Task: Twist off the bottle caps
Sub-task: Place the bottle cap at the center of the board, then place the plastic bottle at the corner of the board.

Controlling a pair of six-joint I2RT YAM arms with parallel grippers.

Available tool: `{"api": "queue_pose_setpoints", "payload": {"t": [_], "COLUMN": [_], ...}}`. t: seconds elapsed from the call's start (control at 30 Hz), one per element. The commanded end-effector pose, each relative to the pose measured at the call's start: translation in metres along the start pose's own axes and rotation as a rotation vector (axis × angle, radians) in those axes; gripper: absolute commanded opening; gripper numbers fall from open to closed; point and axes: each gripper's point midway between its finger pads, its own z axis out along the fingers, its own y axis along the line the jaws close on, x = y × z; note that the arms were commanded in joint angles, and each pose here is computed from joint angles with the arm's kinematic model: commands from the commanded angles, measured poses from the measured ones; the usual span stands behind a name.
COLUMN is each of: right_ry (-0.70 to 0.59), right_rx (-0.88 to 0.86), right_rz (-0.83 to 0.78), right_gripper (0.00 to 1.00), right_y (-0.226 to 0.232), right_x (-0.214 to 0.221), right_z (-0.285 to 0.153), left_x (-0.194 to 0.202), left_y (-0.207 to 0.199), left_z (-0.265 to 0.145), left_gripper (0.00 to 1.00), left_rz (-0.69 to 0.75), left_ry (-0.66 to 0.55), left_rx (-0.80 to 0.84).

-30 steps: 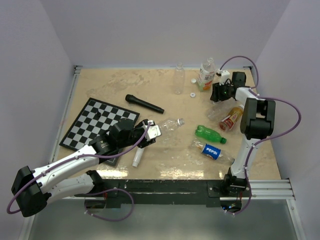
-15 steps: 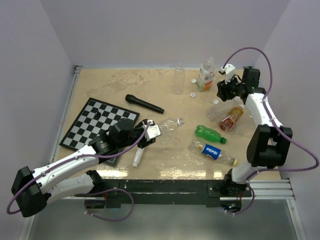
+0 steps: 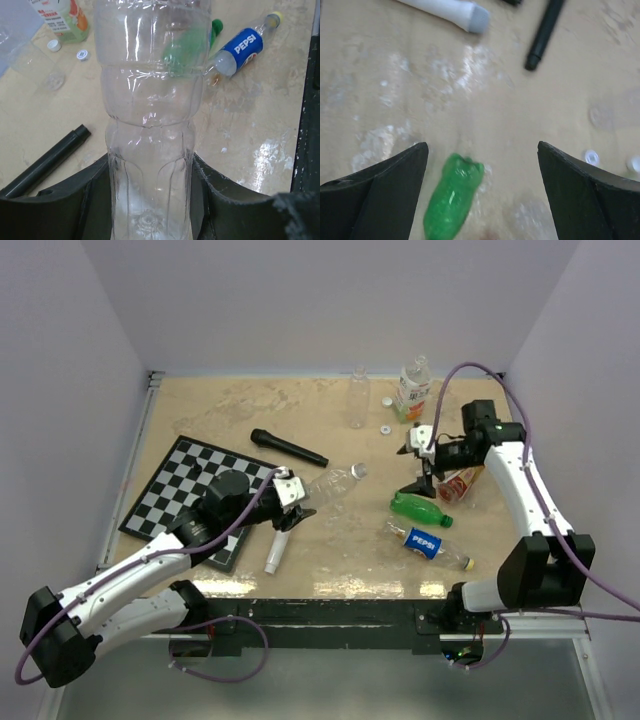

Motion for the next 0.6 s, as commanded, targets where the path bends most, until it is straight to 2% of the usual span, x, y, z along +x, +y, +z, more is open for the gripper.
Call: {"api": "queue_pose_setpoints", "payload": {"t": [0.0, 0.1, 0.3, 0.57], "right_ry": [-0.203, -0.250, -0.289, -0.355], "right_rx": [-0.248, -0.274, -0.243, -0.353], "right_rz": [-0.159, -0.152, -0.036, 0.003], "right_gripper": [0.93, 0.92, 0.91, 0.87], "right_y": [0.058, 0.063, 0.050, 0.077], "right_x": [-0.069, -0.100, -0.144, -0.169], "right_z": [0.036, 0.048, 0.060, 0.074], "left_x": [-0.033, -0.027, -0.025, -0.026], "left_y": [-0.009, -0.008, -0.014, -0.014], "left_z": [0.000, 0.003, 0.007, 0.007], "left_gripper": [0.02, 0.01, 0.02, 0.01], "left_rz": [-0.019, -0.022, -0.029, -0.042], "left_ry": [-0.152, -0.124, -0.127, -0.131], "left_rx": [0.078, 0.082, 0.118, 0.118]}}
